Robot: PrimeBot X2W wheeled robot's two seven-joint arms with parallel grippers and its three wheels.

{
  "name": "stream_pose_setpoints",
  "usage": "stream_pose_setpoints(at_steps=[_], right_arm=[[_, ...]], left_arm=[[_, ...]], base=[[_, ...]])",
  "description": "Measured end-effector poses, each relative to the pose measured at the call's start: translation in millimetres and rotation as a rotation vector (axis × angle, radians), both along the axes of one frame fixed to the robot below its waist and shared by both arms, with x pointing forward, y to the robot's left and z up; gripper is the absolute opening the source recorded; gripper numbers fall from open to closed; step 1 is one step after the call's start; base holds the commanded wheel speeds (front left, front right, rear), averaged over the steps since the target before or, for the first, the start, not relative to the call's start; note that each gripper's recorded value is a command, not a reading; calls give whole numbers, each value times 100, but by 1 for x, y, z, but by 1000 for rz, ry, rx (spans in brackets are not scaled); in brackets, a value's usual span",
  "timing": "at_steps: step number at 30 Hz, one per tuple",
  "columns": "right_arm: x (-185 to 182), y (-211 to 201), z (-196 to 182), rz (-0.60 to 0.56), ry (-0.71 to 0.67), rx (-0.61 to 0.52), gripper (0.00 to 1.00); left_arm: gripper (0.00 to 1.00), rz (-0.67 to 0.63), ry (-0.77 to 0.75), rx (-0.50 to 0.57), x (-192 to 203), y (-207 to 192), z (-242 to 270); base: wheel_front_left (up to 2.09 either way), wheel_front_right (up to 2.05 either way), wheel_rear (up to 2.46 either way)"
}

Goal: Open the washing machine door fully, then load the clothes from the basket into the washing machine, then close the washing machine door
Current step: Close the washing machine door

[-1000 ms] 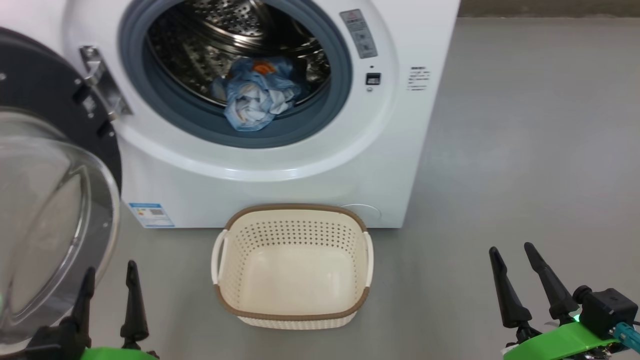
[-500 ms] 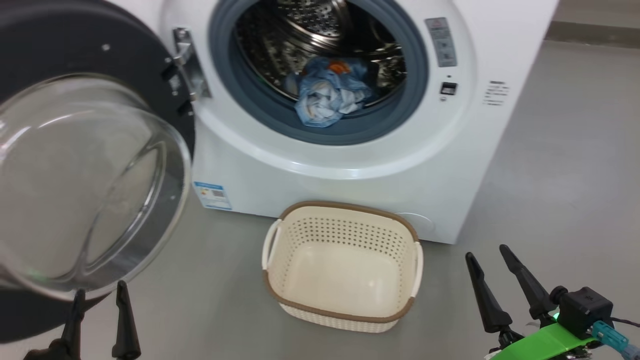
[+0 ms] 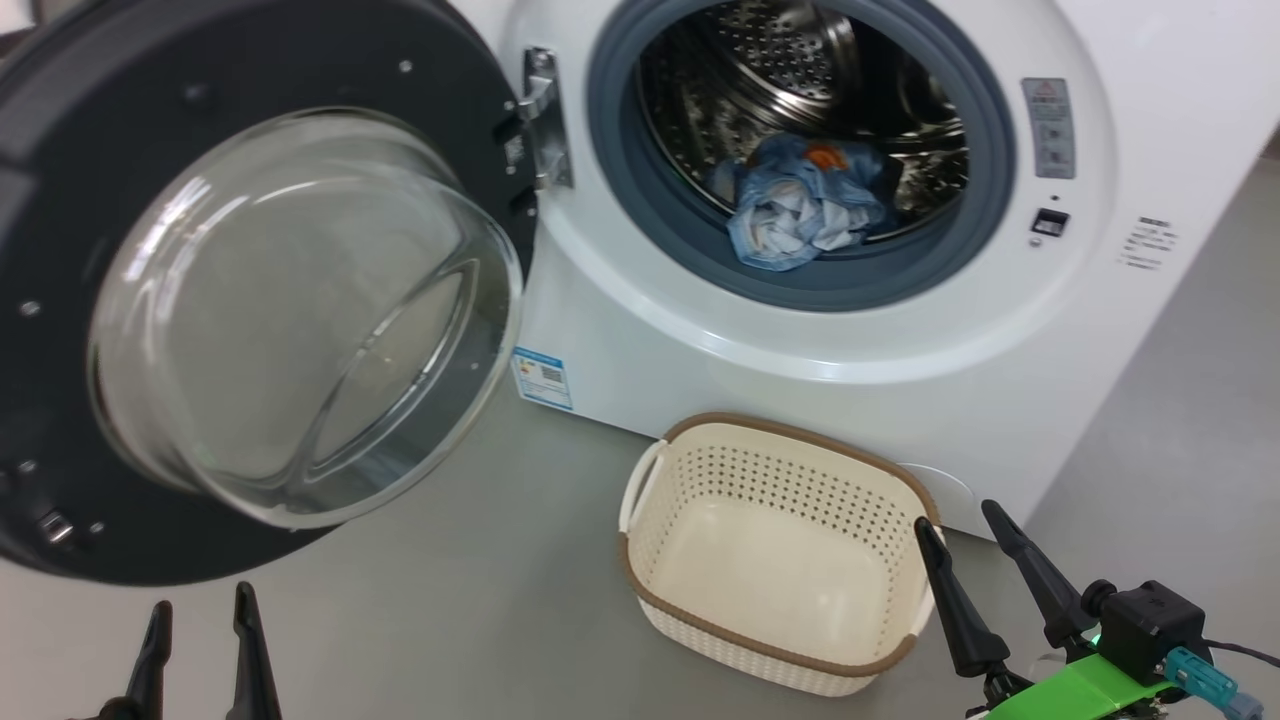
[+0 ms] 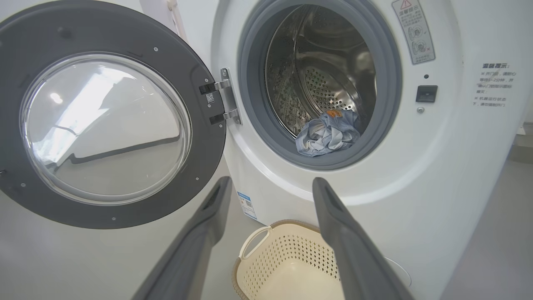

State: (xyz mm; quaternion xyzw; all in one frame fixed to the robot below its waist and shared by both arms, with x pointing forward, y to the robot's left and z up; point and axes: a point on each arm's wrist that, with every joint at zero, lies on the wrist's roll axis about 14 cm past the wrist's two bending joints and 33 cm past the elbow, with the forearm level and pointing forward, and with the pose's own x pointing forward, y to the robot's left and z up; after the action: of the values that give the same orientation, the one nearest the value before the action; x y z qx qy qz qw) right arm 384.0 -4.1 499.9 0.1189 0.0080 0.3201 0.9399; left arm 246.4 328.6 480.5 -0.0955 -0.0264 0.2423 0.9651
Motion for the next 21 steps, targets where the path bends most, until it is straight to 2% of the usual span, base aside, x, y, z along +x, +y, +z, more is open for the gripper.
stream_pose_setpoints(at_steps=[12, 21], right_arm=[[-8, 31, 4, 96, -12, -4, 100], [-11, 35, 7, 108, -20, -5, 100]], left_arm=[[100, 84, -20, -23, -31, 13, 0], [100, 96, -25, -25, -38, 13, 0]], base=[[0, 0, 0], [0, 0, 0]])
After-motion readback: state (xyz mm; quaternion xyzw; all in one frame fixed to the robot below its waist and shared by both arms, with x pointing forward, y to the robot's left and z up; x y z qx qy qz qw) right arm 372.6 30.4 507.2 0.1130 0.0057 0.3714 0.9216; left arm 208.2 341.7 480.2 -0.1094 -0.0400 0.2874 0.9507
